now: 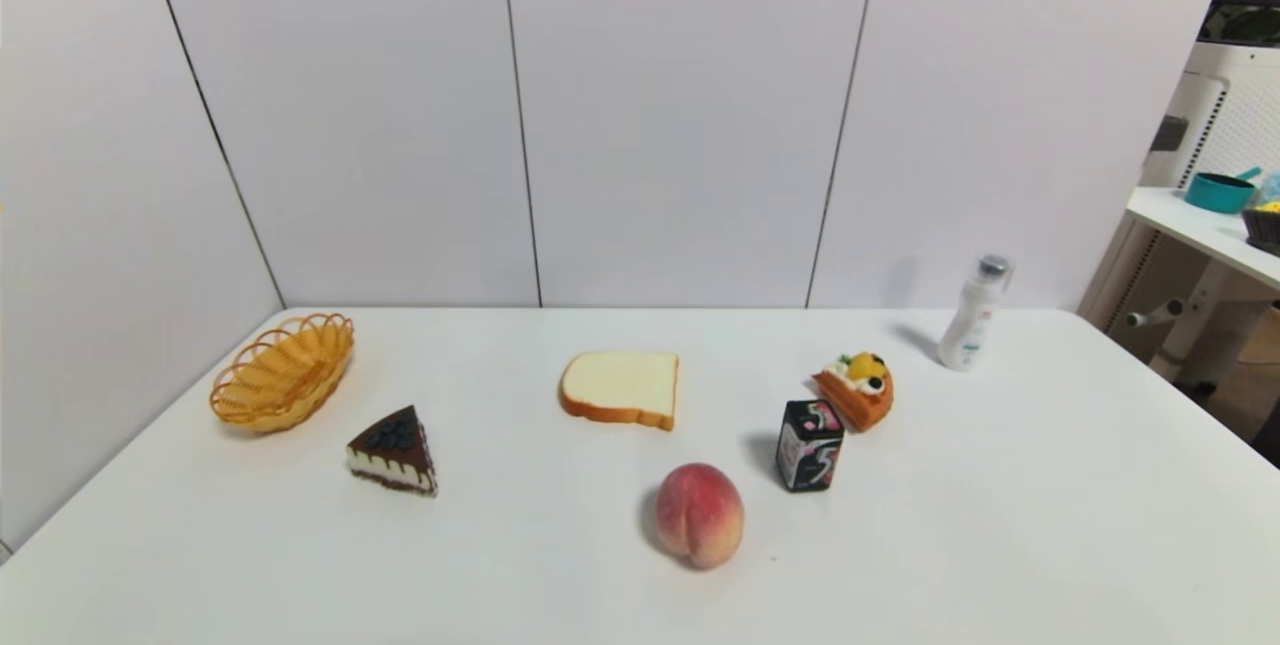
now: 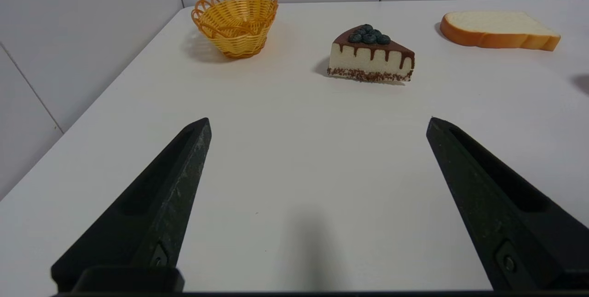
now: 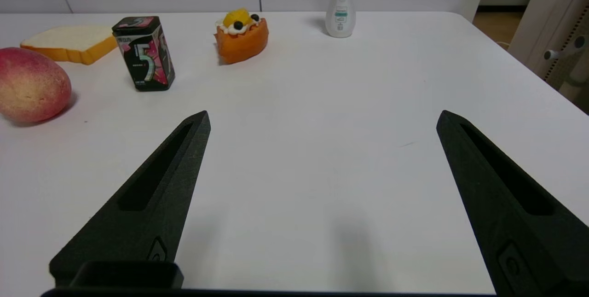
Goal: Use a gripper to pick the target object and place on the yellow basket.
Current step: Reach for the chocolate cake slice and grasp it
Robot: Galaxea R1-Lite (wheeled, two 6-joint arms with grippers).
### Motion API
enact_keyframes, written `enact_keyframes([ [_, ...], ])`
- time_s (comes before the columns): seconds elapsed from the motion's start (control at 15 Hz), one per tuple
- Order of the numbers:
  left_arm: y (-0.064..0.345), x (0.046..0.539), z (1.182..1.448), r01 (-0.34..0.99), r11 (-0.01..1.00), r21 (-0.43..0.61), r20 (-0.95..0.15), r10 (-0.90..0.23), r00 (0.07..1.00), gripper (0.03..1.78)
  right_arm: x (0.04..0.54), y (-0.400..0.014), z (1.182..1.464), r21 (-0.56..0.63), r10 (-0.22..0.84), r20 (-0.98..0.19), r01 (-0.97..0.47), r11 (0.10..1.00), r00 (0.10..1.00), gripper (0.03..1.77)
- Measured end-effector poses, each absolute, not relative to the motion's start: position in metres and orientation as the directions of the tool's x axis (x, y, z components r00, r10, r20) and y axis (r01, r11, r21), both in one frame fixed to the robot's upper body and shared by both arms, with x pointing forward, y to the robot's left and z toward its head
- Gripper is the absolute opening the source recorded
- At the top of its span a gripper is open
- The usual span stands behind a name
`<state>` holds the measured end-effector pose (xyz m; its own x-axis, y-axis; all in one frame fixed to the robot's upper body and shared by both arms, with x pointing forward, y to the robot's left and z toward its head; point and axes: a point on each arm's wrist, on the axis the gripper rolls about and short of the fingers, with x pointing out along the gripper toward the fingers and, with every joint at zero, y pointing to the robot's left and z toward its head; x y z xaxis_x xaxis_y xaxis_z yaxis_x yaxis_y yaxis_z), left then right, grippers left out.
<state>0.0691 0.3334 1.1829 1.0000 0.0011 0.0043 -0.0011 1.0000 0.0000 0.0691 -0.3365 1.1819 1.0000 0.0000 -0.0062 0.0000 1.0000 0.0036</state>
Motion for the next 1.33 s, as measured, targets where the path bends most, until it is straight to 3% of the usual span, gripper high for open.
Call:
enact_keyframes([
  [1.13,0.333,0.07,1.183,-0.002,1.0,0.002,0.0,0.002,1.0,1.69,0.069,-0.337,1.182,0.004,0.0,-0.006,0.0,1.0,1.0,1.7],
  [1.33,0.334,0.074,1.195,-0.006,1.0,0.016,0.0,0.006,1.0,1.69,0.069,-0.337,1.182,0.005,0.0,-0.006,0.0,1.0,1.0,1.7],
])
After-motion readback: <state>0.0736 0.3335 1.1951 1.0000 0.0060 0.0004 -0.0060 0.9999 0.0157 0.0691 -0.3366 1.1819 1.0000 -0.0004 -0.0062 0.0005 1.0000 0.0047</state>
